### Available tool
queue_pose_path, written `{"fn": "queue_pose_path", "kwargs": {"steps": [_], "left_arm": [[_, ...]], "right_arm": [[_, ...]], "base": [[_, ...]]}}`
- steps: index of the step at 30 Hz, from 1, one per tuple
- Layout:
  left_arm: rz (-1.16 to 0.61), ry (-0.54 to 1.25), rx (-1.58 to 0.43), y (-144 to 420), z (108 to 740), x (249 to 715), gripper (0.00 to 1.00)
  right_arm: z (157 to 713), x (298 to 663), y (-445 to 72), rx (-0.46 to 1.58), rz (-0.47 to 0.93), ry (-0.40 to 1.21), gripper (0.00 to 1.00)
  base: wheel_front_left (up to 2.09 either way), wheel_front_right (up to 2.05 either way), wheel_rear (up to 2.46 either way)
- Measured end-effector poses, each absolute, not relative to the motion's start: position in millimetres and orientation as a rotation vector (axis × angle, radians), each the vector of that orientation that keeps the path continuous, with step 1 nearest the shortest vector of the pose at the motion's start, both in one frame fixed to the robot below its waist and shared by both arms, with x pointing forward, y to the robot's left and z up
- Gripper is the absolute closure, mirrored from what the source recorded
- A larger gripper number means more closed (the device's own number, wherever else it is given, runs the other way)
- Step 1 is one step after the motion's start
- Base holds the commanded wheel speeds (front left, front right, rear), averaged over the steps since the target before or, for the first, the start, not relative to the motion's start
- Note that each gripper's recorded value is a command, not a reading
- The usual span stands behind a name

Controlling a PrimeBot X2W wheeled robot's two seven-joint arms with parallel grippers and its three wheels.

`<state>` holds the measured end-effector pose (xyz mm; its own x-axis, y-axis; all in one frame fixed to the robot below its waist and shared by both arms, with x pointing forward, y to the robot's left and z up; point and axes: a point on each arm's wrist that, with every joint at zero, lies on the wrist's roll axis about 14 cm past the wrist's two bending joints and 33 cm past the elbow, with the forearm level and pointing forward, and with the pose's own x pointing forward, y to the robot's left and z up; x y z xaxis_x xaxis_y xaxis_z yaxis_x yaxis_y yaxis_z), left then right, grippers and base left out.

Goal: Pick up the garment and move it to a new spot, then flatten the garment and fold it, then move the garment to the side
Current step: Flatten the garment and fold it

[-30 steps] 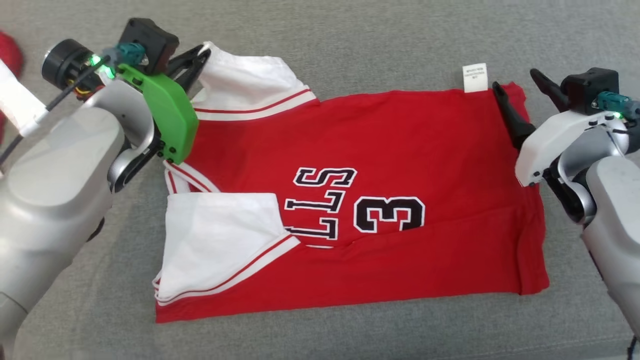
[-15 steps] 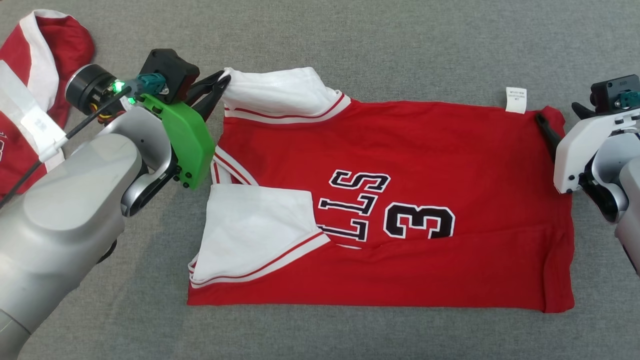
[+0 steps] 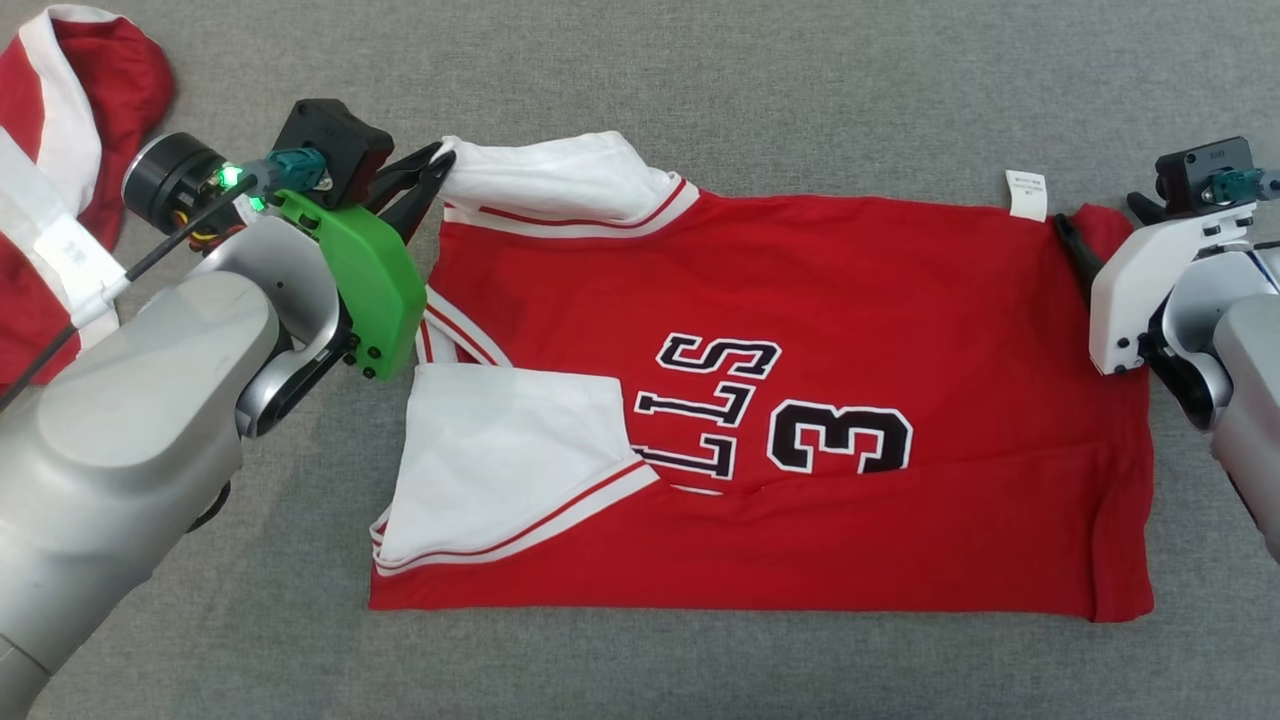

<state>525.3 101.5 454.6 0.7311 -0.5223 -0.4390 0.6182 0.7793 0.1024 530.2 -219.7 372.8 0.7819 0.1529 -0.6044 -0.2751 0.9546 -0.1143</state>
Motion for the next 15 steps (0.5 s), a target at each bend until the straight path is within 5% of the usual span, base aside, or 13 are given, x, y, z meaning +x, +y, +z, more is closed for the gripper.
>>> {"fn": "queue_pose_path", "kwargs": {"steps": [2,3,4,15], "left_arm": [[-0.634,0.407,0.249,101.7,454.2,525.2,1.00],[-0.630,0.406,0.249,102.1,454.5,525.4,1.00],[-0.630,0.405,0.248,102.1,454.9,525.4,1.00],[-0.575,0.372,0.220,111.3,464.3,535.1,1.00]], "right_arm": [[369.9,529.3,-218.7,-0.200,0.236,0.644,0.00],[369.0,528.8,-218.0,-0.198,0.237,0.652,0.84],[368.9,528.7,-216.8,-0.202,0.242,0.657,1.00],[391.0,537.7,-221.5,-0.198,0.242,0.573,1.00]], "base": [[0.00,0.00,0.00],[0.00,0.00,0.00],[0.00,0.00,0.00],[0.00,0.00,0.00]]}}
